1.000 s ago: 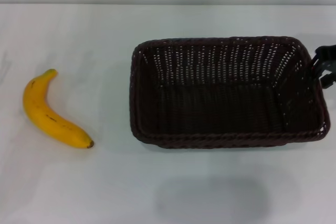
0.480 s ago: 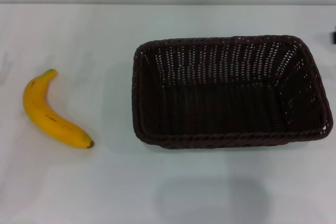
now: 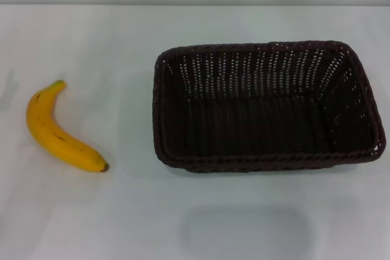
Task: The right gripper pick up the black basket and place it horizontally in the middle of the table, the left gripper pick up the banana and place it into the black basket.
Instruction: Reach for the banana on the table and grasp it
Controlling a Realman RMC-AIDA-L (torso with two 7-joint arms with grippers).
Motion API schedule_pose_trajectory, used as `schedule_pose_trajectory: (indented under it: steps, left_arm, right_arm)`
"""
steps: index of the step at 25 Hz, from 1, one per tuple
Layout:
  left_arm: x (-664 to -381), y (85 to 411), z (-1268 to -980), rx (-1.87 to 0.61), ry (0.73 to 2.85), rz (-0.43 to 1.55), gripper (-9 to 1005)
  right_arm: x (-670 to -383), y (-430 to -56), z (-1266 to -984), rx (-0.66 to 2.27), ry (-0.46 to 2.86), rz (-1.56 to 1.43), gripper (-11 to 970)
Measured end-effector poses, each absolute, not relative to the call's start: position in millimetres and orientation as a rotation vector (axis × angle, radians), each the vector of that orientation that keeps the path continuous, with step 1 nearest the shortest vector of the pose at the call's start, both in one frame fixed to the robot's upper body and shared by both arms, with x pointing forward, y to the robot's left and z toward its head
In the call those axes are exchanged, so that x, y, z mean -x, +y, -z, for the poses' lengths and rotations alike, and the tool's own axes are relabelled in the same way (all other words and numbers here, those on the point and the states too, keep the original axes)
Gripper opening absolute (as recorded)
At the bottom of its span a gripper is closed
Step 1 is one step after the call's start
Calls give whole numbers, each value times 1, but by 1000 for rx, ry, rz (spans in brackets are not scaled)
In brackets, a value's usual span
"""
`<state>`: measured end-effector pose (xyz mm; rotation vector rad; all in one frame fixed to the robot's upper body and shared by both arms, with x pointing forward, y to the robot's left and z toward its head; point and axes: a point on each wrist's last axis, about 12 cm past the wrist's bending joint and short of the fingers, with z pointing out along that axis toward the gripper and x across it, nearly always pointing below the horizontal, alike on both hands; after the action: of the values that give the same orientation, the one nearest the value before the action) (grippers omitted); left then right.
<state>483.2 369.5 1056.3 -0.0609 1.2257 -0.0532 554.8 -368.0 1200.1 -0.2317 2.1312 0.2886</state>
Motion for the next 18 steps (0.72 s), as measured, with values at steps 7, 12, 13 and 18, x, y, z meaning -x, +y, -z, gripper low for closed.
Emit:
schedule_pose_trajectory:
  steps: [7, 12, 13, 18]
  left_arm:
    - [-459, 385, -1061, 104, 1280, 313, 868]
    - [-458, 396, -1079, 83, 1374, 477, 867]
    - [-457, 398, -1085, 72, 1404, 500, 867]
    - [-461, 408, -1110, 65, 1595, 598, 867]
  right_arm:
    - [-552, -395, -1155, 251, 2074, -242, 313]
    - [-539, -422, -1133, 194, 1992, -264, 314]
    - [-536, -425, -1130, 183, 1972, -270, 314]
    - [-528, -432, -1115, 159, 1916, -276, 316]
